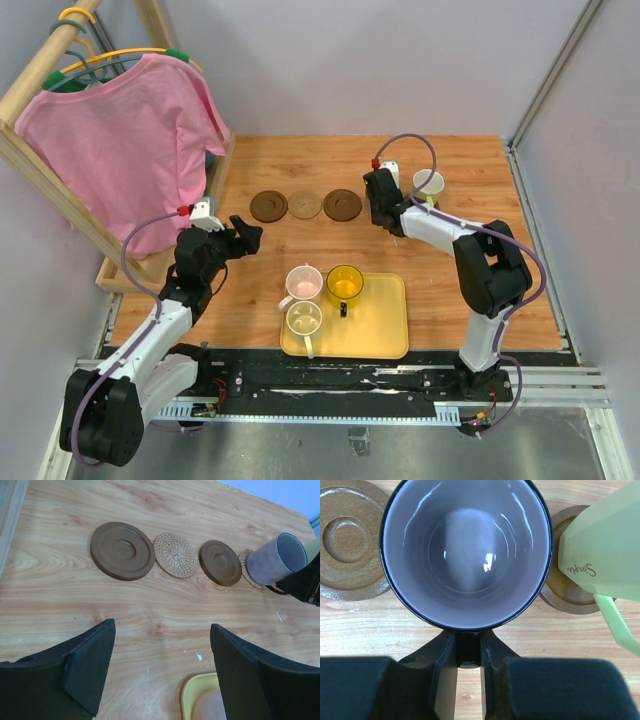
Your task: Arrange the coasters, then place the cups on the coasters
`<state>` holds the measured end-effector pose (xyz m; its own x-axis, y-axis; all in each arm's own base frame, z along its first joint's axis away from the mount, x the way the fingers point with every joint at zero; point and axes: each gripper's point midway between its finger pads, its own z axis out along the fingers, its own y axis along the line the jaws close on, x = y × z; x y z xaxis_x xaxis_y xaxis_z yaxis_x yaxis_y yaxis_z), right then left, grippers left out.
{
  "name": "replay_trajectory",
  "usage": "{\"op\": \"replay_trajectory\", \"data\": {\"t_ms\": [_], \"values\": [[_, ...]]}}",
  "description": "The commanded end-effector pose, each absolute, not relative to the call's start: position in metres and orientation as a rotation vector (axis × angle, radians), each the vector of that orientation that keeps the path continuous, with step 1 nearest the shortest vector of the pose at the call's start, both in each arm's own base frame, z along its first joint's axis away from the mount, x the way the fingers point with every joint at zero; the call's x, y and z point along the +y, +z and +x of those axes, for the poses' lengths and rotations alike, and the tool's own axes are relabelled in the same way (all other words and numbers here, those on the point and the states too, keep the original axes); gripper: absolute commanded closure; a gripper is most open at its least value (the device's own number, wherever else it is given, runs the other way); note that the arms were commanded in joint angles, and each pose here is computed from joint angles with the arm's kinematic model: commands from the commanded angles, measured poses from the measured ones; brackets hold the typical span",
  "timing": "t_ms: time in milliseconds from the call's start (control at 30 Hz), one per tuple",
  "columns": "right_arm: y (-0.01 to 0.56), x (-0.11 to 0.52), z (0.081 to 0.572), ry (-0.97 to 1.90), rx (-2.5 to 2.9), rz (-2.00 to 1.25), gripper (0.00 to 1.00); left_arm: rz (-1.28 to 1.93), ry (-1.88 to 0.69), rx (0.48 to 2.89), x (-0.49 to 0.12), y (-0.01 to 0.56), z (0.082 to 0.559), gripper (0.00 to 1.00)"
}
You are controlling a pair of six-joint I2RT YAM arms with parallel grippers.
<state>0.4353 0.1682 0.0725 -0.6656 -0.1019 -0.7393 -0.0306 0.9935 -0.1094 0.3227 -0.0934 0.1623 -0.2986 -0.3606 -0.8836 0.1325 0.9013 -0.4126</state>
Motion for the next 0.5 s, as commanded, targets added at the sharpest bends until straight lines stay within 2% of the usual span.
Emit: {"op": "replay_trajectory", "data": {"t_ms": [0,100,300,467], "values": [[0.0977,0.1651,0.4575,-0.096,2.207,-0.005,0.94,-0.160,-0.478,1.762,-0.0915,0.1793,0.3292,0.20],[0.0967,0.1634,0.4575,-0.098,2.211,0.010,0.90,-0.161,-0.479,1.762,-0.0915,0.1794,0.3292,0.20],[0.0970,0.1649,0.4572,-0.083,2.218,0.013,0.58,-0.161,-0.478,1.763,-0.0913,0.1786,0.3284,0.20],[0.0982,0.1647,0.4543,-0.077,2.226,0.019,0.49,-0.162,-0.477,1.763,-0.0909,0.1785,0.3275,0.20]]}}
